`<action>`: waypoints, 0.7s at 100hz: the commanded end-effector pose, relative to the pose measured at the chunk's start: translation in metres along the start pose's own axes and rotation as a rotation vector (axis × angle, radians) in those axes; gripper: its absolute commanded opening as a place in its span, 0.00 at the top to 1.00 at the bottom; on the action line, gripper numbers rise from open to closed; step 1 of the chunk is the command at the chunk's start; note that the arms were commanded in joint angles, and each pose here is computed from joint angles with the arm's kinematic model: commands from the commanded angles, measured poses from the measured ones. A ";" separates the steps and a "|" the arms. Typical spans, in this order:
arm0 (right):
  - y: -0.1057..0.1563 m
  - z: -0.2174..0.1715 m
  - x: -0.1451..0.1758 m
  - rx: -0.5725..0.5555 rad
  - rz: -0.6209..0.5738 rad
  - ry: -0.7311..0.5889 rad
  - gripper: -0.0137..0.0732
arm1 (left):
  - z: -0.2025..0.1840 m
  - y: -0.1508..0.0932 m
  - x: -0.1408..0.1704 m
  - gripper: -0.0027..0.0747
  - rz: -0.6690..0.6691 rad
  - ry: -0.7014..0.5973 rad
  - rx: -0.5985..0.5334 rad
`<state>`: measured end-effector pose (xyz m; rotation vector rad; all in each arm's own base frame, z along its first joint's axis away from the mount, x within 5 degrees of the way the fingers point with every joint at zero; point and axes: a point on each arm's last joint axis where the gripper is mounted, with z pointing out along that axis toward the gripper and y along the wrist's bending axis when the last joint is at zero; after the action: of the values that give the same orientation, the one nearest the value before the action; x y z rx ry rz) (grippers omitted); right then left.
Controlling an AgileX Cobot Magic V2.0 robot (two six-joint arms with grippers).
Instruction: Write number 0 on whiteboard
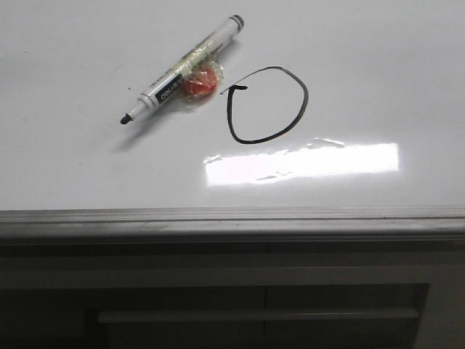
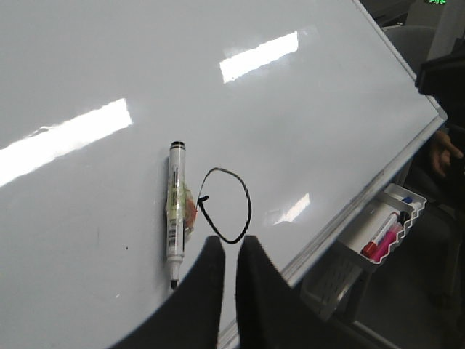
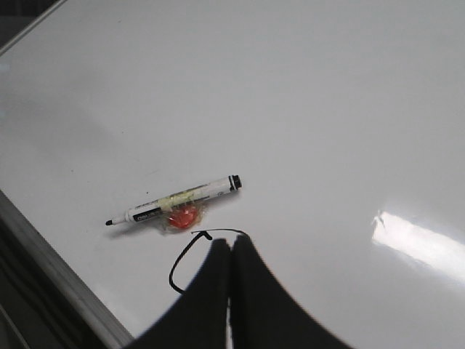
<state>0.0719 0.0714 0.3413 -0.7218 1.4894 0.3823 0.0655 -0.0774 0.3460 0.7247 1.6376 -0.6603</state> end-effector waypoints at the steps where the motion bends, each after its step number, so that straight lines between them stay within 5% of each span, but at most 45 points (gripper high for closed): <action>1: 0.000 0.001 -0.005 0.012 0.007 -0.071 0.92 | -0.016 0.000 -0.001 0.99 0.019 -0.105 0.004; 70: 0.002 0.002 0.000 -0.001 0.003 -0.057 0.92 | -0.022 0.001 0.033 0.99 0.017 -0.074 0.004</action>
<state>0.0723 0.0740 0.3289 -0.6978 1.5084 0.4097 0.0475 -0.0561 0.3030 0.7398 1.6442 -0.6389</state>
